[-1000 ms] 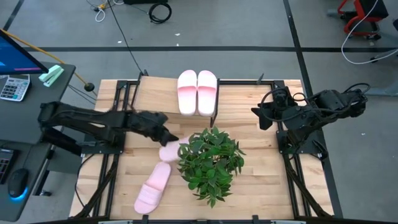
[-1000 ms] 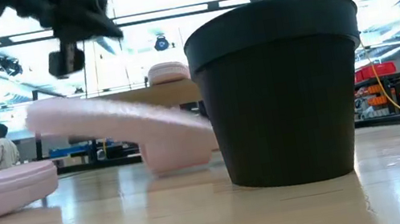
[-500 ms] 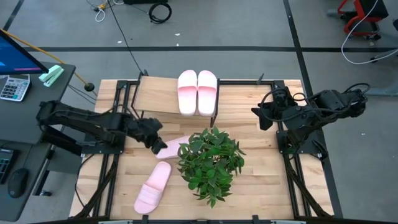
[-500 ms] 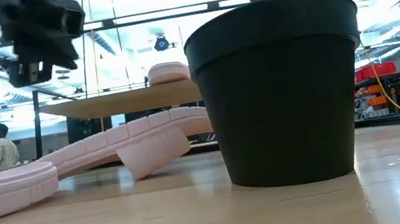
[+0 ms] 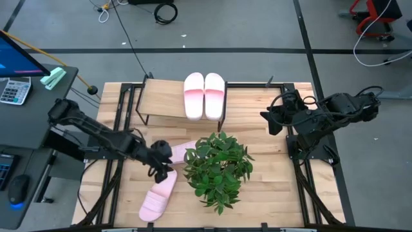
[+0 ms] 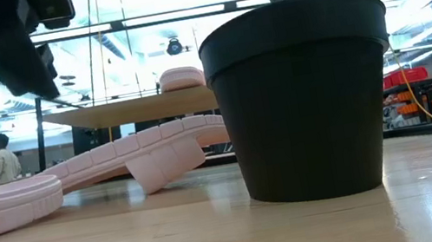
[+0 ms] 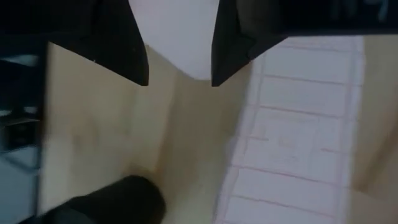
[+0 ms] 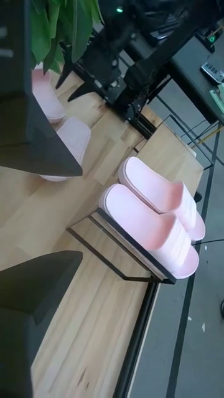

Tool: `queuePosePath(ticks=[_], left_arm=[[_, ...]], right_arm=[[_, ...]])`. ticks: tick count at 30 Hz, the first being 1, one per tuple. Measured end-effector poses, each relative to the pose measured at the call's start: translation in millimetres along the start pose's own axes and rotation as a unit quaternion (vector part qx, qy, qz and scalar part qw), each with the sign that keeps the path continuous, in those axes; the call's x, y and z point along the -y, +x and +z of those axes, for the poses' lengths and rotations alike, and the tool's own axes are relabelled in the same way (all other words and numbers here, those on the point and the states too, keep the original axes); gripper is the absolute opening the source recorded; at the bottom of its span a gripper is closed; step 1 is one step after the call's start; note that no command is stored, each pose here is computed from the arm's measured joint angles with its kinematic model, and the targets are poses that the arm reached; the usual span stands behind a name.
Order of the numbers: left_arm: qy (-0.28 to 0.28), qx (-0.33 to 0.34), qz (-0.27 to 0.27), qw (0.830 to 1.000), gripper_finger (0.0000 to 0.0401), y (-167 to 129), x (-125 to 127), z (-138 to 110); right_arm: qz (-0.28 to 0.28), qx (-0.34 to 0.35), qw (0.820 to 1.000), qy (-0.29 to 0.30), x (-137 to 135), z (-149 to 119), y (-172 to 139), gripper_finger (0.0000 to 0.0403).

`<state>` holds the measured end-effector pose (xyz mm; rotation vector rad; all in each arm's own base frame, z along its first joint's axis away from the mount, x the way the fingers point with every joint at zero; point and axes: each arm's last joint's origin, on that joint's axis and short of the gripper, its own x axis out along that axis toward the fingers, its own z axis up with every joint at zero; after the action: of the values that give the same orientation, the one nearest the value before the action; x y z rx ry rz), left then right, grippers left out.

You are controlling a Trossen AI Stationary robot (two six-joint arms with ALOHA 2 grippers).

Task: Pick and place slides into the shelf
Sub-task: Put the pink slide on the shelf

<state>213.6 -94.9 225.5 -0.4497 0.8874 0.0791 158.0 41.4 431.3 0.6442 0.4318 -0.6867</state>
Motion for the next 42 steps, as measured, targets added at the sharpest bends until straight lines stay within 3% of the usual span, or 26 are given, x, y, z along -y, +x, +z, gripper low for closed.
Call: queuePosePath(ticks=[8,13,18,24,27,34,42], left_arm=[[0.111,-0.018,0.149,0.982,0.0144,4,45,16],[0.087,-0.012,0.21,0.974,0.0126,21,70,20],[0.069,-0.014,0.265,0.962,0.0113,53,88,5],[0.086,-0.063,0.361,0.927,0.0096,81,94,-13],[0.088,-0.046,0.386,0.917,0.0095,88,94,-13],[0.103,0.024,0.403,0.909,0.0151,92,92,-3],[0.126,-0.005,0.397,0.909,0.0275,109,73,-3]], right_arm=[[0.0,0.0,1.0,-0.007,0,0,0,0.0213],[0.004,-0.009,1.0,-0.027,0,-1,0,0.0213],[0.014,-0.028,0.998,-0.056,-1,-2,0,0.0213],[0.015,-0.027,0.996,-0.088,-1,-2,0,0.0213],[0.015,-0.027,0.995,-0.1,-1,-2,0,0.0213],[0.015,-0.027,0.994,-0.109,-1,-2,0,0.0213],[0.013,-0.023,0.994,-0.109,-1,-1,0,0.0213]])
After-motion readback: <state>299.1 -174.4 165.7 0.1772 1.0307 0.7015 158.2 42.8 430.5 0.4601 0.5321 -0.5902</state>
